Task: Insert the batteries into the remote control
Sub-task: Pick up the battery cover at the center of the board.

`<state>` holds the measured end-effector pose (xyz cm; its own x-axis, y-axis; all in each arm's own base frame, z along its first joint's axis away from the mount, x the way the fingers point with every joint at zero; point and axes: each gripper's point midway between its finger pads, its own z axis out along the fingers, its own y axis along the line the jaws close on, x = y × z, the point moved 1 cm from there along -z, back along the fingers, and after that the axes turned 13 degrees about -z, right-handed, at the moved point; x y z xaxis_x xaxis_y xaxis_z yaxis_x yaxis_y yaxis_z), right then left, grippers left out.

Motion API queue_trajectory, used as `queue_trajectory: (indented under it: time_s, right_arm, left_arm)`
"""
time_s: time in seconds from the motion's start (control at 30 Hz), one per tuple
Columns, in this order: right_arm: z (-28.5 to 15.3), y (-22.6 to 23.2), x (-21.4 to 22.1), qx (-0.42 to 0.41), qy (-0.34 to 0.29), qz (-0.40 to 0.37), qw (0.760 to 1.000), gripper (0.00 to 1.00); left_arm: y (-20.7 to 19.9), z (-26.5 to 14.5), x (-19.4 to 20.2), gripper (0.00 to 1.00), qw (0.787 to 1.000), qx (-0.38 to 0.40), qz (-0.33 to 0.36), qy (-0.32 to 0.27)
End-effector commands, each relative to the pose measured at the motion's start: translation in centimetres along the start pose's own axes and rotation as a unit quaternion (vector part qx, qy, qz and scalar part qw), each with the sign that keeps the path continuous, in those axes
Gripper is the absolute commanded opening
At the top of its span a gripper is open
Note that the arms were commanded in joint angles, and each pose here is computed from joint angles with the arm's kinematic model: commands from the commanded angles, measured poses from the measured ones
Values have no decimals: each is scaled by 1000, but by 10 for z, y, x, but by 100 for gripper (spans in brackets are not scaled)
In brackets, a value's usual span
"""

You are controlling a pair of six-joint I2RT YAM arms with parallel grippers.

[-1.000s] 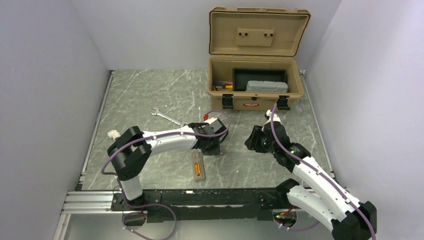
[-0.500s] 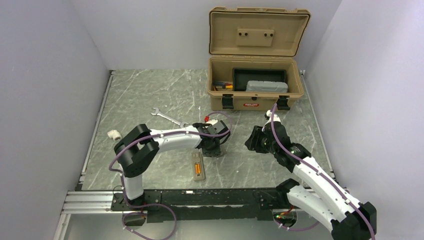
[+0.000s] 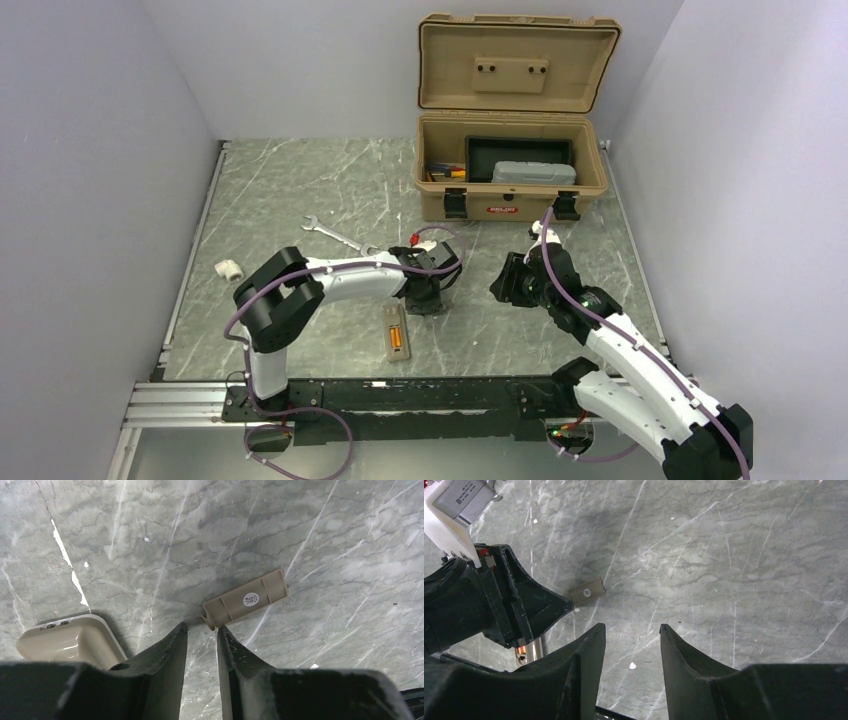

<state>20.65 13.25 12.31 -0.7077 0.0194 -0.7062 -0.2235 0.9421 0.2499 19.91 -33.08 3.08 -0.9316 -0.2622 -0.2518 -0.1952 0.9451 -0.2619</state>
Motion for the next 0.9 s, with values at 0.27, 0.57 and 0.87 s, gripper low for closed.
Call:
queue_trajectory:
  time_s: [0.27,0.57,0.87]
  right_arm:
    - [-5,-1,-4,-1,-6,-8,1000,48]
    - [-5,-1,-3,-3,-6,-7,1000,48]
    - [-4,0,-3,-5,-4,-8,1000,47]
  left_arm:
    - [-16,-1,-6,33,1000,11,-3,-11]
    - [-11,2,-3,24,1000,5,-5,-10]
    - [-8,5,-3,16,1000,0,-3,-10]
